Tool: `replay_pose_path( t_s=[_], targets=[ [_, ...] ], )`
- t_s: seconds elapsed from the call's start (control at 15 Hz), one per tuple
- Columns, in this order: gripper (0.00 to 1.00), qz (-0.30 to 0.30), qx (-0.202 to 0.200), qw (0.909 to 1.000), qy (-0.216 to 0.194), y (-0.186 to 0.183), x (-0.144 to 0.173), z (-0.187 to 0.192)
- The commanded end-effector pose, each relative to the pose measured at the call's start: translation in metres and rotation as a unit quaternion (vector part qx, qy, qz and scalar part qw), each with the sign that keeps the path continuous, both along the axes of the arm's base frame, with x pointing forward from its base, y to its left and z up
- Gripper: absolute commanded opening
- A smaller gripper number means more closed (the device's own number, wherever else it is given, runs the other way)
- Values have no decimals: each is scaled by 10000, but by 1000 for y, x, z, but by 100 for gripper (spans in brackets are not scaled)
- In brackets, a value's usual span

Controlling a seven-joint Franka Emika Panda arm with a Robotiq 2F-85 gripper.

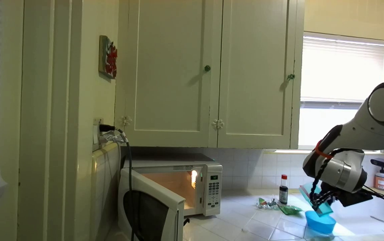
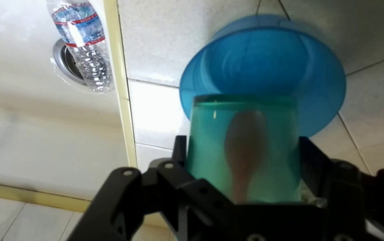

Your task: Remove the cup from the blue bowl then put the blue bowl in the microwave.

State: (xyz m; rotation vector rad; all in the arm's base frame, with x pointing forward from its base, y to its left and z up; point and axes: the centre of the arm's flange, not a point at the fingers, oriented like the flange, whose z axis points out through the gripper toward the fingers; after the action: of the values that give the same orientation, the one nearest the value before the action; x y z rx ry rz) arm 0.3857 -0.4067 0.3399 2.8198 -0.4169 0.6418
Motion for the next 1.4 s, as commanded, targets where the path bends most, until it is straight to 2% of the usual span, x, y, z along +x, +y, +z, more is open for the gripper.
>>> replay_pose_path(
  t_s=[0.0,0.27,0.47,0.6,0.93,1.0,1.07,1.33],
  targets=[
    [54,158,241,9980,-565,34,-21,44],
    [54,624,345,9906,-1166,93,-6,68],
    [54,1088,339,9853,-1274,144,20,65],
    [54,1080,351,9840,-1371,167,36,54],
    [54,501,-263,9728,-2247,195,58,34],
    [54,375,-303,9768,-2089,197,58,37],
    [79,531,-155,9789,-1965,208,52,77],
    [79,436,-223,9793,-1964,208,56,74]
  ],
)
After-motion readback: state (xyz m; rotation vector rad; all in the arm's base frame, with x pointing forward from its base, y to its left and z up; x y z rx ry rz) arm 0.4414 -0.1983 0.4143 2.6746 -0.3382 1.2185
